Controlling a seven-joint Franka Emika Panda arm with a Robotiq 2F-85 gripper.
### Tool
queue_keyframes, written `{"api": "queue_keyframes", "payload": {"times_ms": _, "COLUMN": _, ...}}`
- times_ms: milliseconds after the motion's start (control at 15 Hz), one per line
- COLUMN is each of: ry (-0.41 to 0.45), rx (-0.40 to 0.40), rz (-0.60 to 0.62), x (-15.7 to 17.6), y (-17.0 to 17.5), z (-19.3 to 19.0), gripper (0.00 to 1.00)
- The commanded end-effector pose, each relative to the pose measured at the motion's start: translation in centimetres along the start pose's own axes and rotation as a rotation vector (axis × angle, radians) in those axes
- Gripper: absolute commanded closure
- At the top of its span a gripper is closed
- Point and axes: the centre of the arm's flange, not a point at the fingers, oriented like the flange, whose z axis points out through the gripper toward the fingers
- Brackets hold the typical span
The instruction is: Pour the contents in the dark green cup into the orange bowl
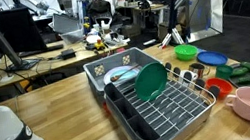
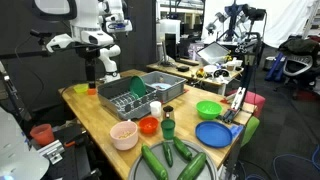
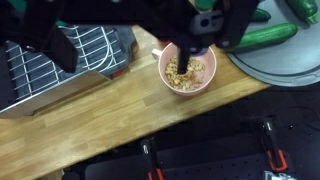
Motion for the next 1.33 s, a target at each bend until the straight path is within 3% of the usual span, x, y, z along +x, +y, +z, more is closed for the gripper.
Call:
{"api": "queue_keyframes", "payload": {"times_ms": 0, "ry": 0.000, "rx": 0.000, "rz": 0.000, "x": 0.0, "y": 0.0, "z": 0.0, "gripper": 0.00}}
{"api": "queue_keyframes", "payload": {"times_ms": 533, "ry": -0.023, "rx": -0.015, "rz": 0.056, "x": 1.4, "y": 0.2, "z": 0.7, "gripper": 0.00}}
{"api": "queue_keyframes", "payload": {"times_ms": 1267, "ry": 0.142, "rx": -0.129, "rz": 0.288, "x": 9.6, "y": 1.9, "z": 0.6, "gripper": 0.00}}
